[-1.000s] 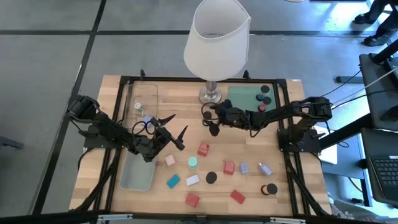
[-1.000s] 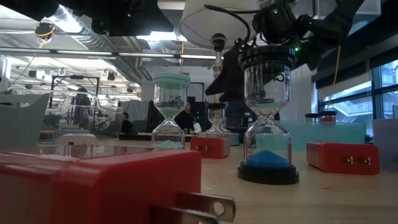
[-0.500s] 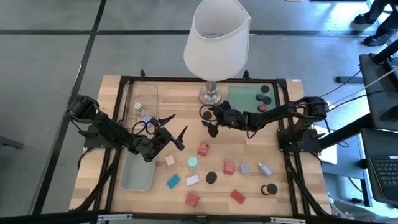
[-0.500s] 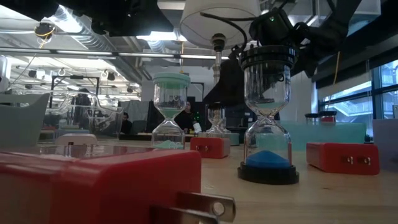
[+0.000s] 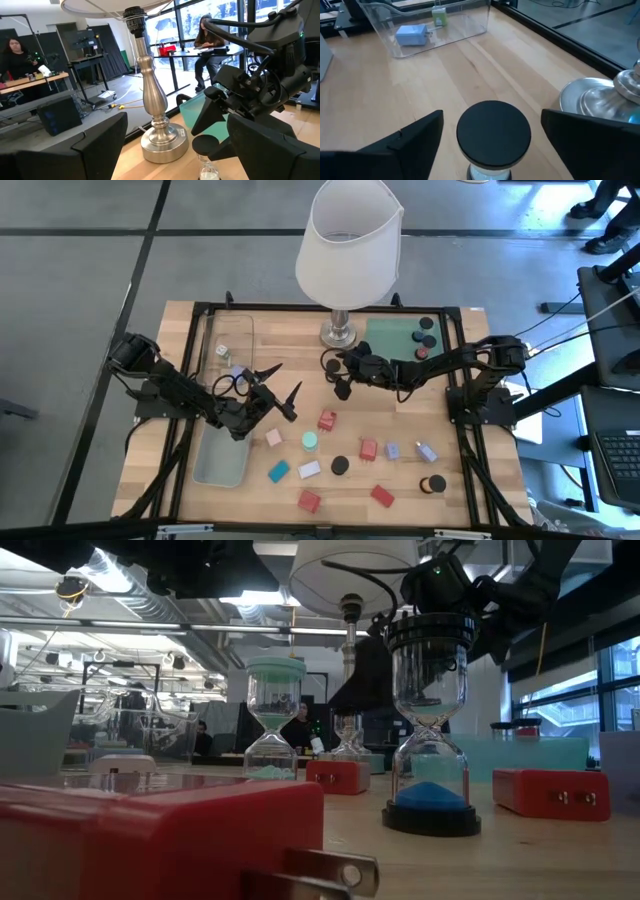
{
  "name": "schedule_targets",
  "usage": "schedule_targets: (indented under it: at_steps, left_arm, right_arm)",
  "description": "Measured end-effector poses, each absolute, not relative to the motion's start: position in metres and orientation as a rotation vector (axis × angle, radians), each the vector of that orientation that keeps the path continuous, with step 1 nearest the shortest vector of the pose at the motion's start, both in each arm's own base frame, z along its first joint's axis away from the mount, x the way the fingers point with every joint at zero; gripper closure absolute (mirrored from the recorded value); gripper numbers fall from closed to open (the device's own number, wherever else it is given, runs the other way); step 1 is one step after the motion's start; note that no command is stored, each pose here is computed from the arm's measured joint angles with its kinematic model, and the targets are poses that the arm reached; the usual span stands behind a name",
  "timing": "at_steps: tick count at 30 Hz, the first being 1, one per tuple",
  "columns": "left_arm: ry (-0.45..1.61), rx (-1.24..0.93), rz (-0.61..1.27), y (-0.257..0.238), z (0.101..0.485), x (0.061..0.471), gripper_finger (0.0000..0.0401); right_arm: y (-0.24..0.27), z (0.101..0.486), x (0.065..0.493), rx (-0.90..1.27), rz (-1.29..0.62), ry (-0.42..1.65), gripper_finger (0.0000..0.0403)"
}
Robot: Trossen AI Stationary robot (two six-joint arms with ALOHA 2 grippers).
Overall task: Pick & Place Office items
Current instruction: Put the white hourglass into the green bin
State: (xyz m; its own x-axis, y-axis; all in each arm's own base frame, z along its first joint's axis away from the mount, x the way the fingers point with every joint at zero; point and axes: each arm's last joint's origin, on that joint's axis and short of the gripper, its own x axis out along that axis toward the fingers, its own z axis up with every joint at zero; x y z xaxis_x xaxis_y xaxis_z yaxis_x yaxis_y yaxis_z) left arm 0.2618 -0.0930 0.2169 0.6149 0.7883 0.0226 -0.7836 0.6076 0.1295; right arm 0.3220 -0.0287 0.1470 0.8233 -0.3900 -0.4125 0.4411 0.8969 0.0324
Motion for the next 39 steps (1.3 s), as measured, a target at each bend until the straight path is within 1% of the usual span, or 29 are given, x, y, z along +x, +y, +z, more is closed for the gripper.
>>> schedule_targets:
  at_steps: [15,19,24,34,39]
  left_arm:
    - [0.038,0.131,0.908,-0.093,0.217,0.262,0.0061]
    - [0.038,0.131,0.908,-0.093,0.217,0.262,0.0061]
    - [0.038,0.131,0.908,-0.093,0.217,0.262,0.0061]
    - [0.038,0.131,0.908,-0.093,0.217,0.262,0.0061]
    - [0.038,0.131,0.908,-0.093,0.217,0.262,0.0061]
  right_arm:
    - [-0.029,0.146,0.321,0.128,-0.444,0.423,0.0189]
    - [-0.029,0.146,0.321,0.127,-0.444,0.423,0.0192]
    - [-0.029,0.146,0.321,0.127,-0.444,0.42,0.0182]
    - [-0.029,0.149,0.321,0.129,-0.446,0.406,0.0189]
    - [-0.028,0.167,0.317,0.13,-0.441,0.365,0.0189]
